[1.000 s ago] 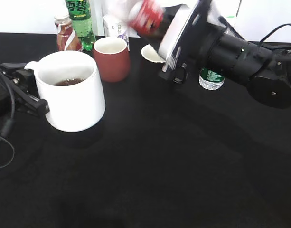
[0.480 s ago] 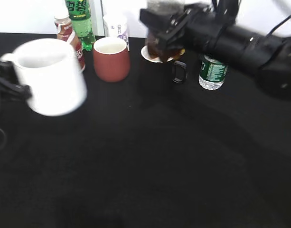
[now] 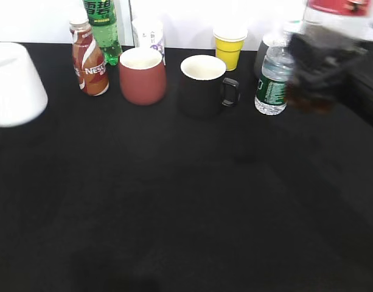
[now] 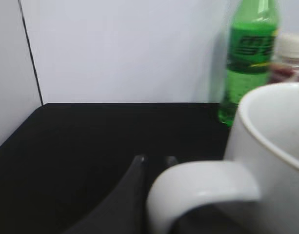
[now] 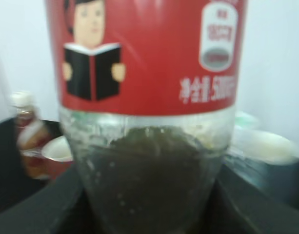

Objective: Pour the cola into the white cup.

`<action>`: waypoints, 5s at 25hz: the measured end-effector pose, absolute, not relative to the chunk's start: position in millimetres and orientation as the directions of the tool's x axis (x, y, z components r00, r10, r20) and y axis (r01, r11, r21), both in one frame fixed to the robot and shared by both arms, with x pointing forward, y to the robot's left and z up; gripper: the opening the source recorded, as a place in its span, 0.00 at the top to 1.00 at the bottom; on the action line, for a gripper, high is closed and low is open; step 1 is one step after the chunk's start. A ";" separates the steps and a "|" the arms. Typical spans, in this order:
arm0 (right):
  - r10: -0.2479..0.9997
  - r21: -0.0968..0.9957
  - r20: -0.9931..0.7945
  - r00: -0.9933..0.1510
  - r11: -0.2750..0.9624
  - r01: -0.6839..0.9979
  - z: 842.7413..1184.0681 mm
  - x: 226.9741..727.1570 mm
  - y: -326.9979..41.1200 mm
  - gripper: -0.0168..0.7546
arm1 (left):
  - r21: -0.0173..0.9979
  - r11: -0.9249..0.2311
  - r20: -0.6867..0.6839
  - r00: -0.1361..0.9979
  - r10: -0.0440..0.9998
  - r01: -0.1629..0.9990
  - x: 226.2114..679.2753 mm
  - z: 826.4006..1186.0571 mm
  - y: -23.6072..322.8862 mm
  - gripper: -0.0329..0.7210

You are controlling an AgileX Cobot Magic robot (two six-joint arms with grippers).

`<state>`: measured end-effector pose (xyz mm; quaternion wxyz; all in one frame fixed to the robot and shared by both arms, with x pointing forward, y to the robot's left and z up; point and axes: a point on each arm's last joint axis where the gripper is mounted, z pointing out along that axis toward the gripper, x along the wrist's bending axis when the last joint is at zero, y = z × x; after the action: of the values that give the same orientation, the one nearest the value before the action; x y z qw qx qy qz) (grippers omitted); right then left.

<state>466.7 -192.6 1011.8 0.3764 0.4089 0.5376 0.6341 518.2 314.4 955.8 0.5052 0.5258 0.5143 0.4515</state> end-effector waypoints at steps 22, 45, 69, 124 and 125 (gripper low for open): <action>0.952 0.989 0.102 -0.289 -0.128 -0.071 1014.8 462.6 -204.8 0.48 | 0.996 0.031 -0.039 0.100 0.994 0.087 723.1 889.9 319.6 0.64; 0.998 0.993 0.056 -0.035 -0.059 -0.101 955.6 609.0 -315.1 0.48 | 0.996 0.006 -0.032 0.296 0.955 0.088 517.3 992.1 289.6 0.56; 0.985 0.999 0.026 -0.168 -0.029 -0.017 893.5 629.6 -304.4 0.19 | 0.997 -0.035 0.011 0.315 0.949 0.072 510.9 1003.0 287.7 0.56; 0.999 0.860 0.034 -0.031 -0.013 0.510 1055.3 247.3 -298.1 0.21 | 0.863 -0.040 -0.040 0.145 0.989 0.504 243.0 1057.0 298.8 0.39; 0.999 0.875 0.034 0.012 -0.036 0.483 1055.5 242.6 -298.6 0.21 | 0.876 -0.016 -0.039 0.105 0.994 0.483 238.9 1057.1 299.4 0.39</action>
<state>242.6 -298.6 1055.5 0.3510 0.6186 0.5991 0.3678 238.9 299.4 1057.1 0.3896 0.6330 0.5832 0.3278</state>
